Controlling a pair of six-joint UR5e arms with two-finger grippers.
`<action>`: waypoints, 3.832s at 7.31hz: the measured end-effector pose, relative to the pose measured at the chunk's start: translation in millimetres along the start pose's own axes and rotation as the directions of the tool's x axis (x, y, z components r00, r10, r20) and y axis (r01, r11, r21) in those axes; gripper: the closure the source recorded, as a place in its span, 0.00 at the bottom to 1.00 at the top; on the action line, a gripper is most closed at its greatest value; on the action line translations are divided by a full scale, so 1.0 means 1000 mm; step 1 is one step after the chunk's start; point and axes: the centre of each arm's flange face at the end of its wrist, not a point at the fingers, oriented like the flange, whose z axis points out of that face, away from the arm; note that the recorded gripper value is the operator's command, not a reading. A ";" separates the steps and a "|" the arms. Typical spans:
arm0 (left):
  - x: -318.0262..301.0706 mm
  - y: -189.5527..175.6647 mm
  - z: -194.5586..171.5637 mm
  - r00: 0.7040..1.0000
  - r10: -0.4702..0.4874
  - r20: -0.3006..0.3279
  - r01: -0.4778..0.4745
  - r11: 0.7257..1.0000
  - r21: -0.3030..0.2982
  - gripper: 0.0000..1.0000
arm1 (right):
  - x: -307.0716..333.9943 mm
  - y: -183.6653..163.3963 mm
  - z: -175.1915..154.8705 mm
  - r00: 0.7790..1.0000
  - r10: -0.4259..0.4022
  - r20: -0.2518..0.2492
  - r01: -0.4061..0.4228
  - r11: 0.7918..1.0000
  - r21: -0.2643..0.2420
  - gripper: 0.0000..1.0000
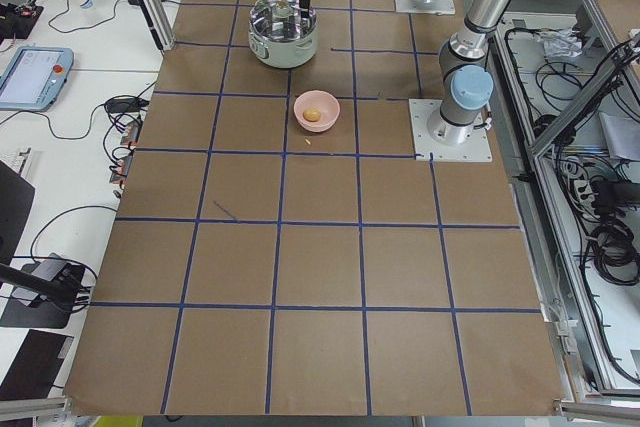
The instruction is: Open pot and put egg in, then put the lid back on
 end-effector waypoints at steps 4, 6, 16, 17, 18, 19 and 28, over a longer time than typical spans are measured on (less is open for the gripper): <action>0.000 0.000 0.000 1.000 0.000 0.000 0.000 1.000 0.000 0.00 | -0.022 0.007 -0.009 1.000 -0.010 0.017 0.010 1.000 0.030 0.00; 0.000 0.000 0.000 1.000 0.000 0.000 0.000 1.000 0.000 0.00 | -0.060 0.024 -0.011 0.999 -0.026 0.031 0.024 0.998 0.065 0.00; 0.001 0.000 0.000 1.000 0.001 0.000 -0.001 1.000 0.000 0.00 | -0.213 0.063 0.034 0.991 0.053 0.122 -0.067 0.990 0.120 0.00; 0.001 0.000 0.000 1.000 0.001 0.000 -0.001 1.000 0.000 0.00 | -0.215 0.062 0.036 0.992 0.049 0.115 -0.064 0.990 0.127 0.00; 0.001 0.000 0.000 1.000 0.000 0.000 0.000 1.000 0.000 0.00 | -0.214 0.062 0.037 0.994 0.044 0.099 -0.057 0.989 0.135 0.00; 0.001 0.000 0.000 1.000 0.000 0.000 0.000 1.000 0.000 0.00 | -0.208 0.062 0.035 0.997 0.036 0.066 -0.045 0.989 0.144 0.00; 0.000 0.000 -0.001 1.000 0.000 0.000 0.000 1.000 0.001 0.00 | -0.036 0.026 -0.036 0.998 -0.023 -0.061 0.029 0.994 0.108 0.00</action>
